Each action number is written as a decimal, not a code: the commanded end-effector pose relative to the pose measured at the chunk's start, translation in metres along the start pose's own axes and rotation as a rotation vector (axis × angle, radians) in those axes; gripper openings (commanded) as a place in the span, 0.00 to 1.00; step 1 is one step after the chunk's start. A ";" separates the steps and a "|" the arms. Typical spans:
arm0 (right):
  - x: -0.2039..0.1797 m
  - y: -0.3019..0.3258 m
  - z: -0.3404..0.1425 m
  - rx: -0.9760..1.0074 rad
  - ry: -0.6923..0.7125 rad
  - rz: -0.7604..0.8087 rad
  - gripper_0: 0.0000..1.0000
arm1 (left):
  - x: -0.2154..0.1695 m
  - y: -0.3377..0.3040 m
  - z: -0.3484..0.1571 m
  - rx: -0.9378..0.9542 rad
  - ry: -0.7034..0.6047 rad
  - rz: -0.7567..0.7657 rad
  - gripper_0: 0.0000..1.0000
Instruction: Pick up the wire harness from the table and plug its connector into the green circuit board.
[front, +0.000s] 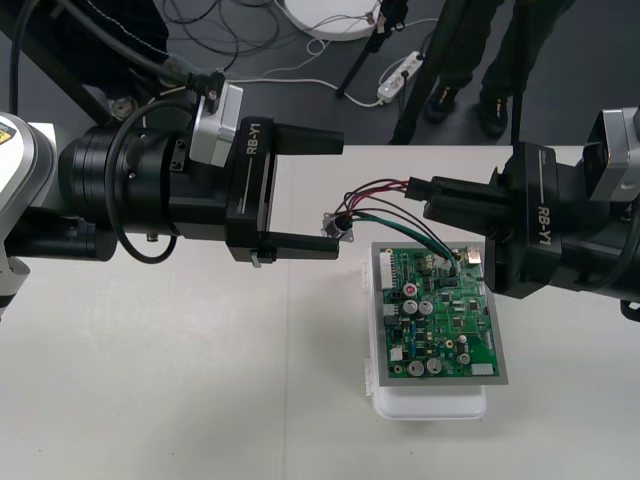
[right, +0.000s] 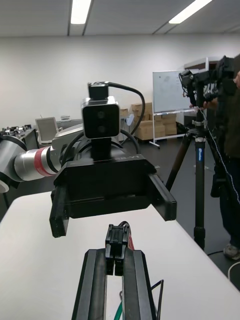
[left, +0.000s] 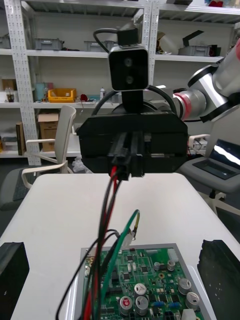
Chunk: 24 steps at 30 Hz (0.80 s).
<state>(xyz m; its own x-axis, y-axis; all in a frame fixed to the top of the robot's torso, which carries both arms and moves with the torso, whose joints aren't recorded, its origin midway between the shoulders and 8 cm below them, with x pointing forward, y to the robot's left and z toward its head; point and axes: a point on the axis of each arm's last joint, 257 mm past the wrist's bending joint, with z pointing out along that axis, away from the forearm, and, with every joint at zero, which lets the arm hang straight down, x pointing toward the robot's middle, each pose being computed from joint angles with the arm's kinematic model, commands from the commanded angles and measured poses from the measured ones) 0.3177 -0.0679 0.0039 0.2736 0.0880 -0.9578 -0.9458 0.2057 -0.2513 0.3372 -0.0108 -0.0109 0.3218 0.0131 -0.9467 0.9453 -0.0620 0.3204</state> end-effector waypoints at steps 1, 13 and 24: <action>-0.014 0.003 0.004 -0.001 -0.057 -0.095 0.00 | -0.035 0.008 0.021 -0.007 -0.063 0.019 1.00; -0.008 0.017 0.012 -0.033 -0.076 -0.116 0.00 | -0.043 0.003 0.040 0.013 -0.097 -0.009 1.00; 0.001 0.022 0.017 -0.047 -0.067 -0.101 0.00 | -0.052 -0.004 0.042 0.045 -0.124 -0.035 1.00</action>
<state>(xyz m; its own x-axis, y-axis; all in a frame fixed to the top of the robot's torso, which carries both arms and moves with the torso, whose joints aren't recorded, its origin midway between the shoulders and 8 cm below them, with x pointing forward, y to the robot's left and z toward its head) 0.3071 -0.0533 0.0024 0.3414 0.1338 -0.9304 -0.9309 0.1851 -0.3149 0.3262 -0.0396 0.0105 0.2786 -0.0669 -0.9581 0.9548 -0.0886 0.2839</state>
